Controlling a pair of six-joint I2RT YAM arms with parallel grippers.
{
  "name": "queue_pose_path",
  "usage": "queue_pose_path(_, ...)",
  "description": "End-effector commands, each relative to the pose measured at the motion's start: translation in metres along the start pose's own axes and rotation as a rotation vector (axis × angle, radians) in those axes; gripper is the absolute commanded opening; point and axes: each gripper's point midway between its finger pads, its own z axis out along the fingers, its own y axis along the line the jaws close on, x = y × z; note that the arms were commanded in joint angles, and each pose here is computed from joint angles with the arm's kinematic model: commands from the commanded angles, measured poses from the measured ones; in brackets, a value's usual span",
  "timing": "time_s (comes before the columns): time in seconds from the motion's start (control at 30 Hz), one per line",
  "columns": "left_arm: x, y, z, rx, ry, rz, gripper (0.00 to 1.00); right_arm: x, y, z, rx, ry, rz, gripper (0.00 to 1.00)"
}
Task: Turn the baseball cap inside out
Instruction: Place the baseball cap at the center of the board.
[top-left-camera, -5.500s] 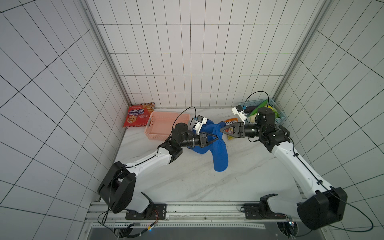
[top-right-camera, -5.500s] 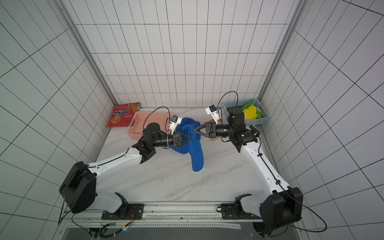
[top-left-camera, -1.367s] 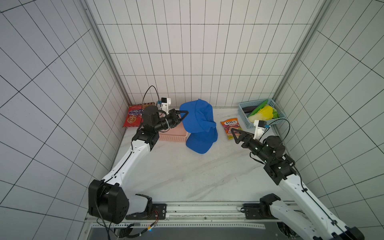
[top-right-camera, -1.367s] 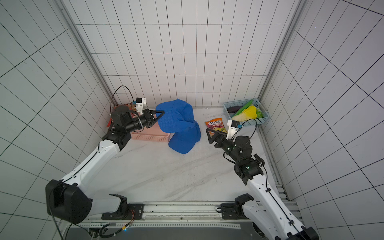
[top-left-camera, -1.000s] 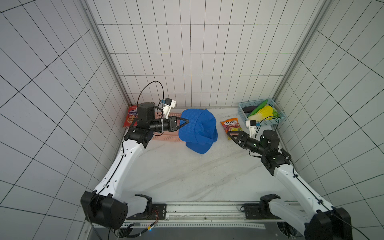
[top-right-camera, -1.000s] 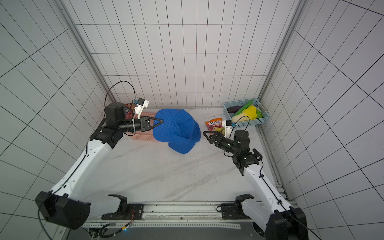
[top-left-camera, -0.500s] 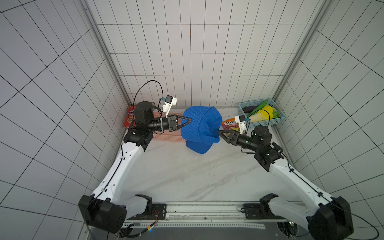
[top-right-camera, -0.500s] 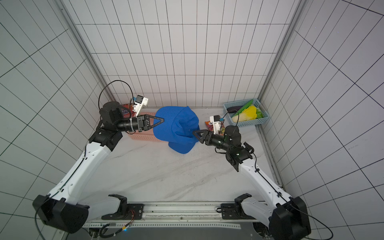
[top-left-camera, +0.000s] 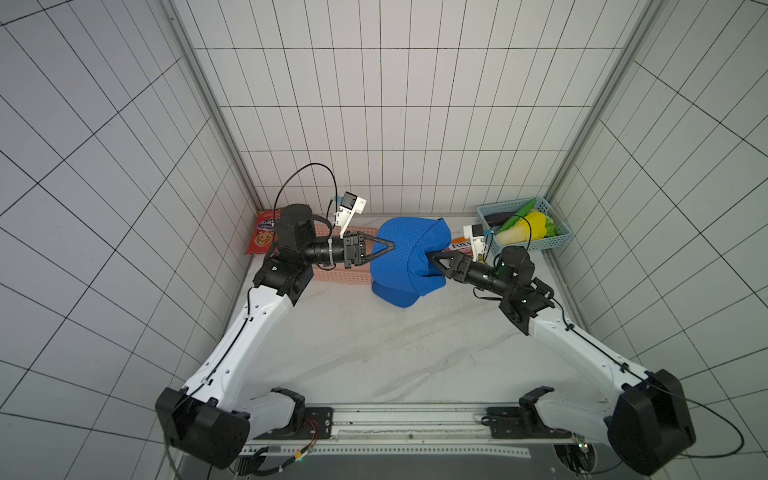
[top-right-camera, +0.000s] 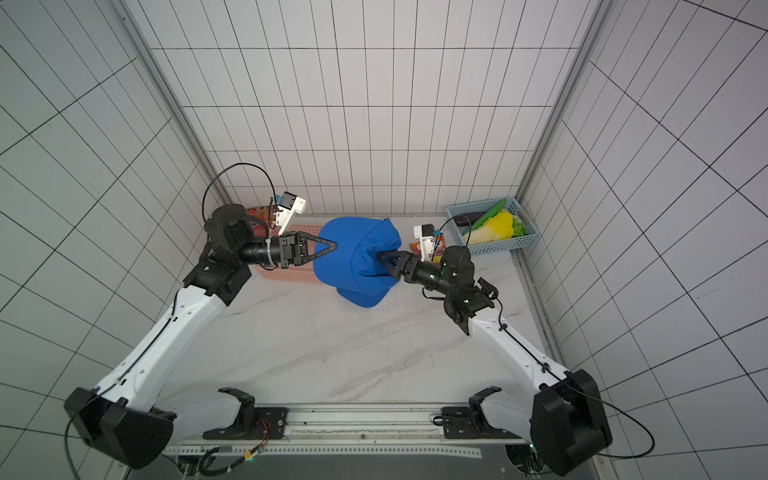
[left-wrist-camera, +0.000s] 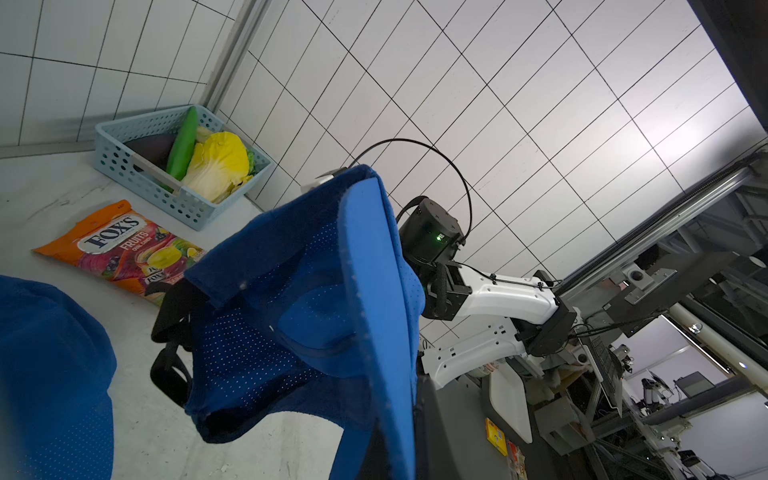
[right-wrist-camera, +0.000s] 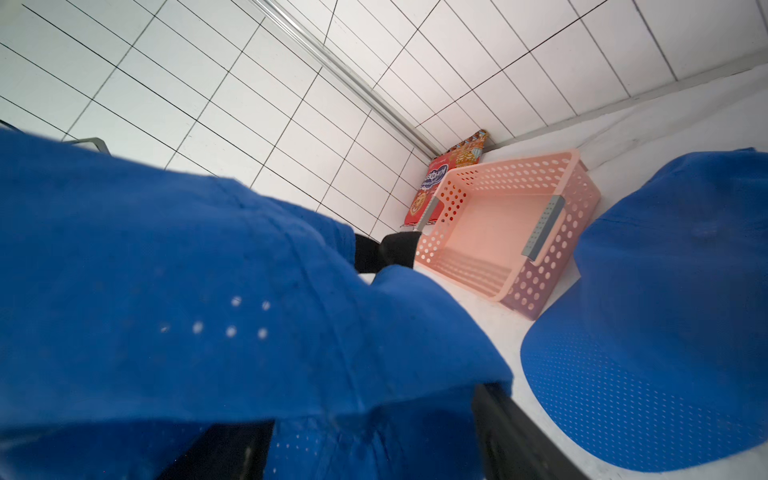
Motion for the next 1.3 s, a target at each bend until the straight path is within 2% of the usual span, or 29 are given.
queue_pose_path(0.0,0.001,-0.007,0.006,0.045,0.007,0.027,0.00,-0.012,0.037,0.007,-0.134,-0.001,-0.052,0.83)
queue_pose_path(0.07,0.002,-0.007,0.009,0.050,0.011,0.022,0.00,-0.010,0.044,0.011,-0.166,0.024,-0.056,0.83)
queue_pose_path(0.13,0.003,-0.005,0.009,0.047,0.012,0.020,0.00,-0.011,0.051,0.013,-0.199,0.029,-0.069,0.75)
queue_pose_path(0.27,-0.004,0.016,-0.009,-0.039,-0.052,0.016,0.00,-0.018,0.063,0.008,-0.236,-0.011,-0.092,0.26)
queue_pose_path(0.33,-0.007,0.029,-0.023,-0.097,-0.082,0.009,0.00,-0.020,0.063,0.003,-0.225,-0.032,-0.104,0.06)
queue_pose_path(0.37,-0.006,0.033,-0.028,-0.117,-0.087,0.006,0.00,-0.022,0.063,-0.001,-0.217,-0.044,-0.109,0.00)
queue_pose_path(0.5,0.003,0.049,-0.045,-0.193,-0.068,-0.007,0.00,-0.029,0.052,-0.021,-0.157,-0.091,-0.136,0.00)
queue_pose_path(0.67,0.008,0.068,-0.061,-0.294,-0.072,-0.024,0.00,-0.033,0.043,-0.042,-0.090,-0.079,-0.157,0.00)
queue_pose_path(0.77,0.011,0.087,-0.069,-0.412,-0.072,-0.026,0.00,-0.028,0.040,-0.046,-0.052,-0.015,-0.175,0.00)
queue_pose_path(0.9,0.015,0.117,-0.080,-0.556,-0.096,-0.089,0.00,-0.009,0.027,-0.047,0.037,0.139,-0.156,0.00)
queue_pose_path(1.03,0.018,0.128,-0.078,-0.538,-0.162,-0.215,0.00,0.011,0.024,-0.047,0.032,0.272,-0.098,0.00)
queue_pose_path(1.1,0.019,0.126,-0.070,-0.451,-0.191,-0.279,0.00,0.022,0.019,-0.050,0.041,0.329,-0.060,0.00)
queue_pose_path(1.2,0.025,0.124,-0.056,-0.367,-0.197,-0.369,0.00,0.037,0.014,-0.055,0.085,0.410,-0.032,0.00)
queue_pose_path(1.27,0.034,0.129,-0.049,-0.375,-0.194,-0.430,0.00,0.045,0.011,-0.058,0.116,0.458,-0.017,0.00)
